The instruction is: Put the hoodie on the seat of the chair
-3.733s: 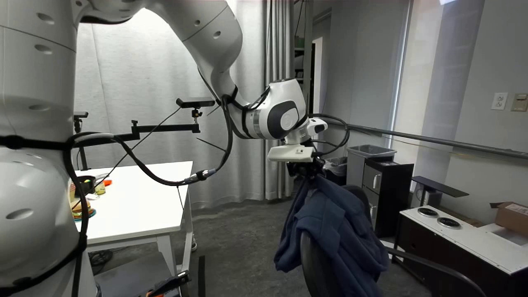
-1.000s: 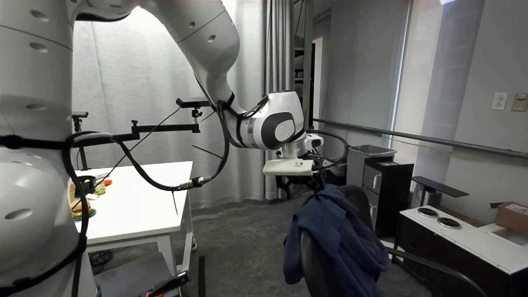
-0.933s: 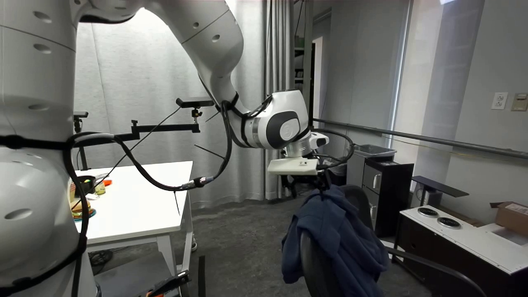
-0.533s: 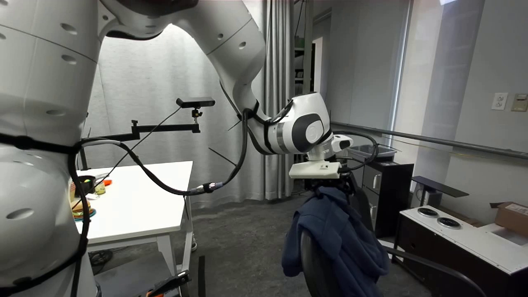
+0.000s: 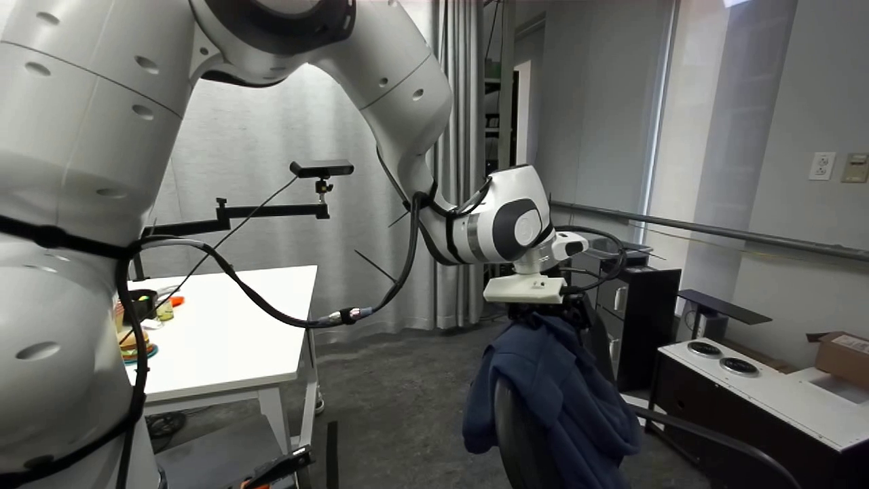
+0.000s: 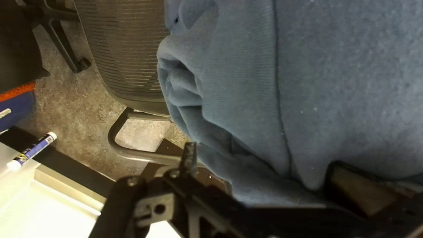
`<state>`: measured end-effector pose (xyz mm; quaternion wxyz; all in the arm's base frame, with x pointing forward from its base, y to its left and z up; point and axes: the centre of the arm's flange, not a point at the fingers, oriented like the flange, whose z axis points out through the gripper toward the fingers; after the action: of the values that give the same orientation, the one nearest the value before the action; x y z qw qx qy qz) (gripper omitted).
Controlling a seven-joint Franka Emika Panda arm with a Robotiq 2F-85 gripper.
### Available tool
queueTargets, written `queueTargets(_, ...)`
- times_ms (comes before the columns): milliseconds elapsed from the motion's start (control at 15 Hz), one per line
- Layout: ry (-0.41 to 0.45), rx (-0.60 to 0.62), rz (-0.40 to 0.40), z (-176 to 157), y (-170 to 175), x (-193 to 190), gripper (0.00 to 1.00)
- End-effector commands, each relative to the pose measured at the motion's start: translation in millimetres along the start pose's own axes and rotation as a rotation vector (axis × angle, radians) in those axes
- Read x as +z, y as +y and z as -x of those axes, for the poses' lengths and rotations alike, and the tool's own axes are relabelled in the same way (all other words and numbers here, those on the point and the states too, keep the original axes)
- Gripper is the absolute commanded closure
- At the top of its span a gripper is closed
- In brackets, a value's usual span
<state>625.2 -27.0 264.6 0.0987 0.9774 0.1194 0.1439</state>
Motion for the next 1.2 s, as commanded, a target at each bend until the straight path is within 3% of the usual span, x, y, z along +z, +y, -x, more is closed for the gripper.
queueTargets(0,-0.002,0.025,0.046,-13.4,2.8,13.8,0.34)
queueTargets(600,-0.005,0.032,0.039,-19.5,-7.2,8.5,0.99)
queueTargets(1133,0.004,-0.004,0.021,-17.4,-20.9,4.2,1.00)
